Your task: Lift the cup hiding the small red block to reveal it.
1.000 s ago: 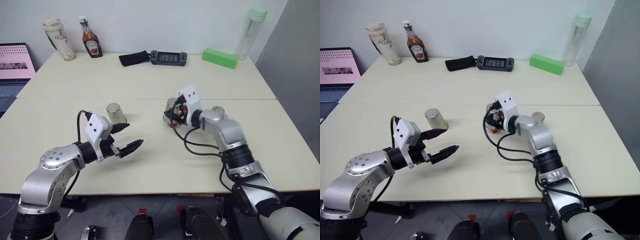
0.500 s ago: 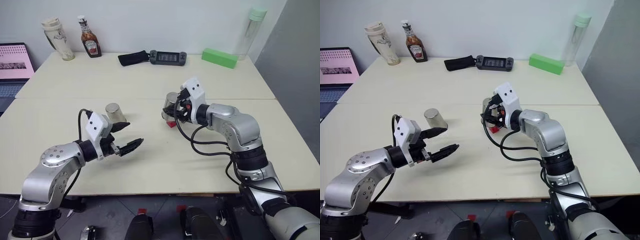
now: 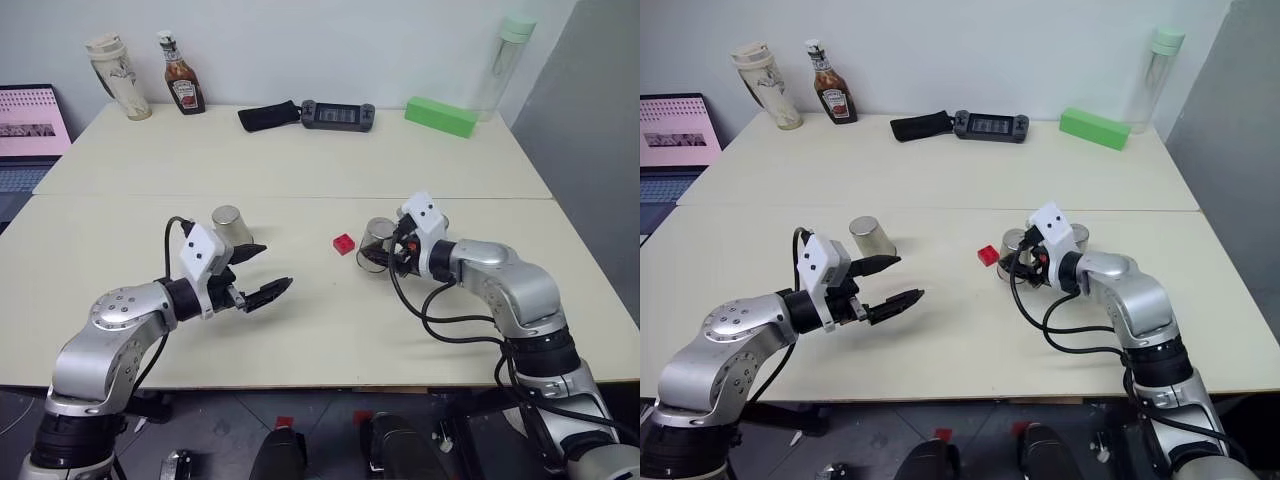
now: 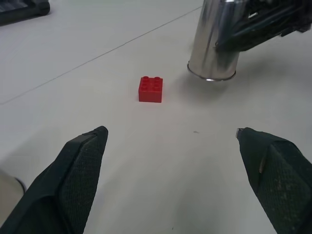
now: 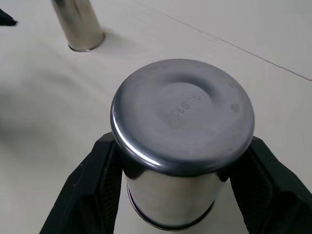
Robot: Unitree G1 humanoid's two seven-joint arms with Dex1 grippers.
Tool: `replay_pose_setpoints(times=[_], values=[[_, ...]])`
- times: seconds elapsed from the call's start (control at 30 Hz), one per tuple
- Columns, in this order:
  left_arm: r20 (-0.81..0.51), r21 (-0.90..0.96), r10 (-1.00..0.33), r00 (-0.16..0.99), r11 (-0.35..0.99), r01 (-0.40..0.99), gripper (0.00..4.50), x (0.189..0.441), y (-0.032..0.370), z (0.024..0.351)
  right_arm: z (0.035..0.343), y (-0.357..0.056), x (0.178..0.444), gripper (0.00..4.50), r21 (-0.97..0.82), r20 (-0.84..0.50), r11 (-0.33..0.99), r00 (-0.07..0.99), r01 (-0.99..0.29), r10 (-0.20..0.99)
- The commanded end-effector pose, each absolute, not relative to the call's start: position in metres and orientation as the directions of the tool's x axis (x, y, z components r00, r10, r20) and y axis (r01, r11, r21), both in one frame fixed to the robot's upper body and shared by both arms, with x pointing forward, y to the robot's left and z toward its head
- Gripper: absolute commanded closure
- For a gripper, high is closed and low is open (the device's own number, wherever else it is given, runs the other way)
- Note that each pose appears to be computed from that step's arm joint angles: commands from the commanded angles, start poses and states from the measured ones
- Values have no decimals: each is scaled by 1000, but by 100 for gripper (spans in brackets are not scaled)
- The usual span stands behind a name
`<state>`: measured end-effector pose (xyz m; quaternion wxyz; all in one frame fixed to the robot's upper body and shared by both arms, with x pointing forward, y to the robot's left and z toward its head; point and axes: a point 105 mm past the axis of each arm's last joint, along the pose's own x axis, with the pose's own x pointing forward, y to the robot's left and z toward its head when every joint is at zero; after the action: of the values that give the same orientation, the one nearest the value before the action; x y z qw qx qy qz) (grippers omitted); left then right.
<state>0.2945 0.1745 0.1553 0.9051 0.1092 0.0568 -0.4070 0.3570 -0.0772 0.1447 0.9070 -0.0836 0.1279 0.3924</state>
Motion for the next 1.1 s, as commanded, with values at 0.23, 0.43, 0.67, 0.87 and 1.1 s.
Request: replay_pose_setpoints(times=[0.23, 0.43, 0.67, 0.87, 1.1], values=[[-178, 182, -728, 662, 636, 750, 0, 290, 175, 162, 150, -76, 363, 61, -67, -230, 705, 698, -706, 678], [-181, 182, -727, 662, 637, 749, 0, 289, 176, 162, 163, -73, 355, 2, -137, -248, 655, 666, -743, 703], [-176, 189, -723, 668, 641, 744, 0, 291, 177, 163, 231, -61, 338, 2, -165, -163, 570, 592, -805, 790], [-169, 180, -728, 664, 640, 747, 0, 290, 176, 165, 237, -53, 336, 2, -153, -224, 539, 560, -828, 798], [-168, 186, -730, 663, 637, 748, 0, 289, 176, 166, 230, -54, 338, 2, -167, -251, 544, 569, -822, 783]])
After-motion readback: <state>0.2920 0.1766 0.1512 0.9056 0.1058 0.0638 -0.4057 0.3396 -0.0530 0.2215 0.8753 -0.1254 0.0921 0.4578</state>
